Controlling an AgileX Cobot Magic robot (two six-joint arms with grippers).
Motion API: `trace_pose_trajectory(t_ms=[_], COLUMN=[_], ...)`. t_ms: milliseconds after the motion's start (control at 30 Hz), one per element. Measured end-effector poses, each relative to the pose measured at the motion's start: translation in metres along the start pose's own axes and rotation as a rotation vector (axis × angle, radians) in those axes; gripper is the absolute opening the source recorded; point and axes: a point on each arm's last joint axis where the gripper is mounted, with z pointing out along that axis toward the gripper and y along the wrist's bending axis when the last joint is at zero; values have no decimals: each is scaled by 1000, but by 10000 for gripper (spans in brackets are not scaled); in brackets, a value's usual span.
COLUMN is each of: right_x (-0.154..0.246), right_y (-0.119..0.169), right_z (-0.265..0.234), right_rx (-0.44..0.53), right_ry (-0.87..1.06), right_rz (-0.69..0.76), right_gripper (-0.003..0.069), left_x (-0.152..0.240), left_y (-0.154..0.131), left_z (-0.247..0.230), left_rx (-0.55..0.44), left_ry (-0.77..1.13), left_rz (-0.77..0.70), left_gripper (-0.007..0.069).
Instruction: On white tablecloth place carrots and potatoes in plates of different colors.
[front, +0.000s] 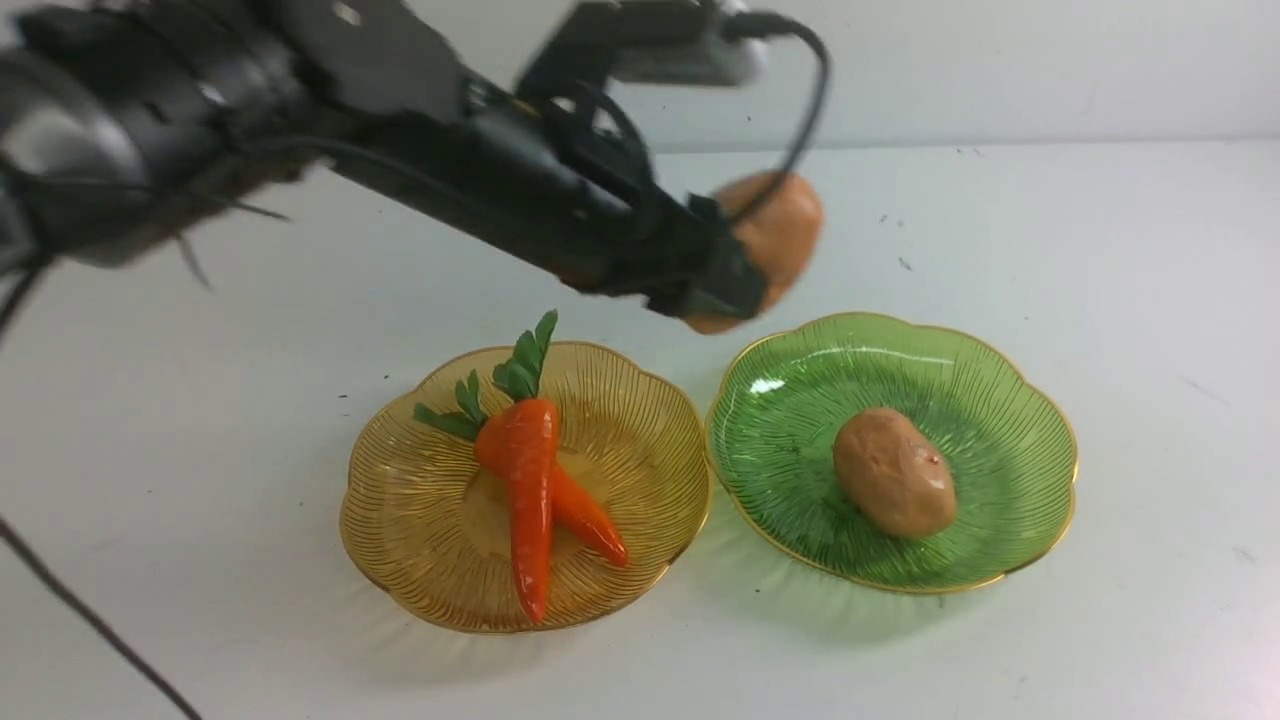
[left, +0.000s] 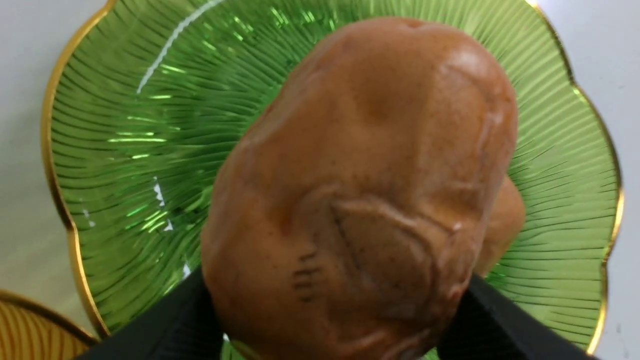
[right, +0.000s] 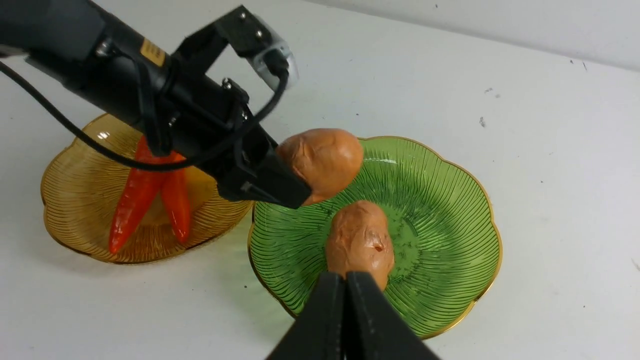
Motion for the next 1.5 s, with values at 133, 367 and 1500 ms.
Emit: trace_pose_trajectory(t_ms=[133,367,1500], right_x=[0,0,73], right_y=[0,0,-4], right_z=[0,0,-40], right_rx=[0,1,-15], right_ry=[0,3,-605], right_rz=[-3,-4,-31], right_gripper=[-15,-15,-15], left_x=[6,7,-24], left_y=[6,7,13], left_z=[12,16,-120], left_rx=[-11,-16,30], left_ry=[17,18,-38], left_rz=[-9,-14,-24], left_gripper=[557,640,-3])
